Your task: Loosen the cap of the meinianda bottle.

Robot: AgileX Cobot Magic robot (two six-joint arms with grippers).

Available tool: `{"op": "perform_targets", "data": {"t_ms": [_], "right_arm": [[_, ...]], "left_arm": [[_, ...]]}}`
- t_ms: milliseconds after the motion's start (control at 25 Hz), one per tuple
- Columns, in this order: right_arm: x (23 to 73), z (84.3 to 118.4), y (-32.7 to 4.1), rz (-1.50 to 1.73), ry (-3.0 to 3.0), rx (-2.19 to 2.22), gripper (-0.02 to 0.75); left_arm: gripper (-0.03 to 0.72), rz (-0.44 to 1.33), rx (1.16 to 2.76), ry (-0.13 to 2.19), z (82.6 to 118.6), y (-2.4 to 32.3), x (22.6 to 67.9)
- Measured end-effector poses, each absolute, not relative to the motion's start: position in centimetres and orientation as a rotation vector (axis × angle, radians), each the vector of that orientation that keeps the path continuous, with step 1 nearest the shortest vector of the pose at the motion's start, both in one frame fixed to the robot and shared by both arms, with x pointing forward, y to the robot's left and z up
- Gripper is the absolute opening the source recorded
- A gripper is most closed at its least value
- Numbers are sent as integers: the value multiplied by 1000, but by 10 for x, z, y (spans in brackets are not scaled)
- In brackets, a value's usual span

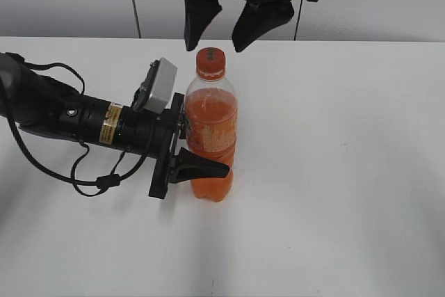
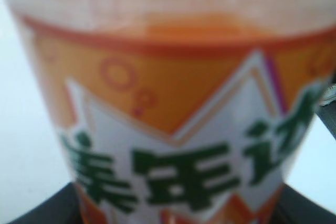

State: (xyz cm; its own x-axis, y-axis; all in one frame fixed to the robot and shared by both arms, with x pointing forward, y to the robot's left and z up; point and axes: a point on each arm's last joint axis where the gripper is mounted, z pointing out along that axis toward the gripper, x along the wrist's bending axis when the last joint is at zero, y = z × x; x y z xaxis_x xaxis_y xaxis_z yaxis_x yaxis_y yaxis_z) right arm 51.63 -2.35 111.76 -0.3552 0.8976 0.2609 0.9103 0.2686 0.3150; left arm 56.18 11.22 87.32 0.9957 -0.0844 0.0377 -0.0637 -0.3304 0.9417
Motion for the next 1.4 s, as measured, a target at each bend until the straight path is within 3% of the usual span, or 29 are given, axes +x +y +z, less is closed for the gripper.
{"op": "perform_targets", "data": {"t_ms": [600, 960, 1080, 1240, 1400], "right_arm": [[523, 1099, -16, -577, -2463, -1785, 427], [524, 1098, -16, -574, -2476, -1773, 276], [524, 1098, -16, -576, -2508, -1739, 274], [524, 1098, -17, -581, -2658, -1570, 274], [524, 1098, -17, -583, -2979, -1053, 272]], "left_arm": [[400, -18, 1909, -101, 873, 112, 562], [400, -10, 1904, -88, 874, 112, 563], [400, -9, 1903, -86, 874, 112, 563], [400, -9, 1903, -85, 874, 112, 564], [400, -4, 1908, -85, 873, 112, 564]]}}
